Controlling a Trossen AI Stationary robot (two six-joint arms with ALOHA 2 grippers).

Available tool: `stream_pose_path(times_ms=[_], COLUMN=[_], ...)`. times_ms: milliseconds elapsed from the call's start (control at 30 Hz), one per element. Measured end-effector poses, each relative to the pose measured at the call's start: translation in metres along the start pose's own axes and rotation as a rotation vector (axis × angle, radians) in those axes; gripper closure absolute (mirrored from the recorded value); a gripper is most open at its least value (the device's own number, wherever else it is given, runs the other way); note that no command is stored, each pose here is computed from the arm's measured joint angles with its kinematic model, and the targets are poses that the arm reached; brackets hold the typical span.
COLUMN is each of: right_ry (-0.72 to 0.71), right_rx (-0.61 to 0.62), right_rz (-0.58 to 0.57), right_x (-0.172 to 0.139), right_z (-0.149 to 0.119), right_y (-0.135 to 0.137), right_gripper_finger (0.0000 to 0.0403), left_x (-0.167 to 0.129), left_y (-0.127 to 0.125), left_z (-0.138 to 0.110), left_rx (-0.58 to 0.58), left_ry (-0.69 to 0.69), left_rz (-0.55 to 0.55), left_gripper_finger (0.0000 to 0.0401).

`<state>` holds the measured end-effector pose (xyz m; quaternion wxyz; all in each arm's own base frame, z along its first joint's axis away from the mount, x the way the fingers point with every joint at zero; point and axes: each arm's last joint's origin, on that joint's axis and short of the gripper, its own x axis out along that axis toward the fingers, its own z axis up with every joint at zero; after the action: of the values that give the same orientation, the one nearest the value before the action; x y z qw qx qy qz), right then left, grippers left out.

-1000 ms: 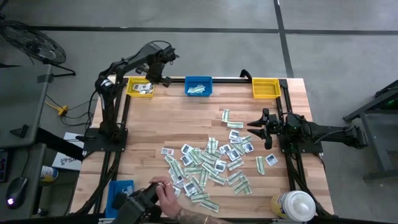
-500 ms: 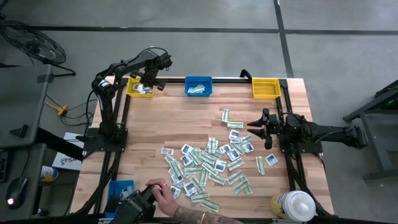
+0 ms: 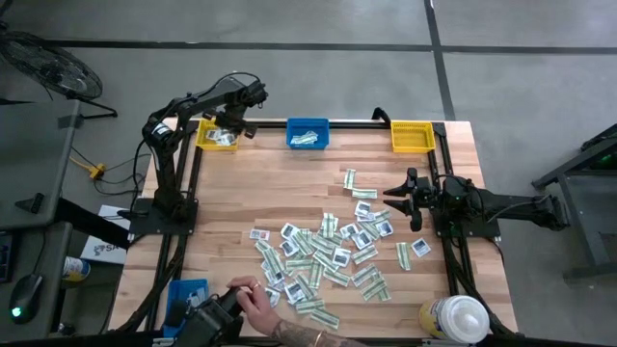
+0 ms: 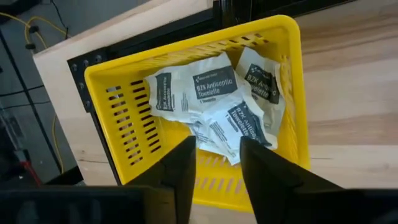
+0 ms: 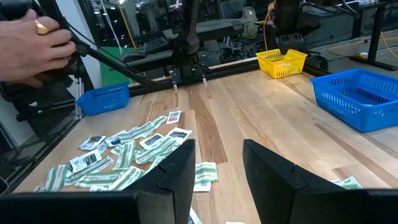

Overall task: Pick & Place First Aid Supplies
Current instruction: Put the orange ointment pack into the right yellow bin

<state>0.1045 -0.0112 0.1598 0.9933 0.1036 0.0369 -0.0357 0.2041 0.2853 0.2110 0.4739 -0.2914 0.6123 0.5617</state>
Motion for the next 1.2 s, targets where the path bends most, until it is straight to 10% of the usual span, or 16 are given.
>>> stream_pose_path(times_ms=[733, 1200], right_ry=[0.000, 0.000], right_rx=[0.000, 0.000], right_rz=[0.000, 0.000], right_x=[0.000, 0.000], right_z=[0.000, 0.000], right_y=[0.000, 0.000], right_gripper_finger=[0.0274, 0.0274], left_x=[-0.076, -0.103], left_y=[-0.027, -0.077], left_z=[-0.051, -0.103], left_rx=[0.581, 0.938], left_ry=[-0.143, -0.165], left_rz=[-0.394, -0.456], left_gripper_finger=[0.0265, 0.0265])
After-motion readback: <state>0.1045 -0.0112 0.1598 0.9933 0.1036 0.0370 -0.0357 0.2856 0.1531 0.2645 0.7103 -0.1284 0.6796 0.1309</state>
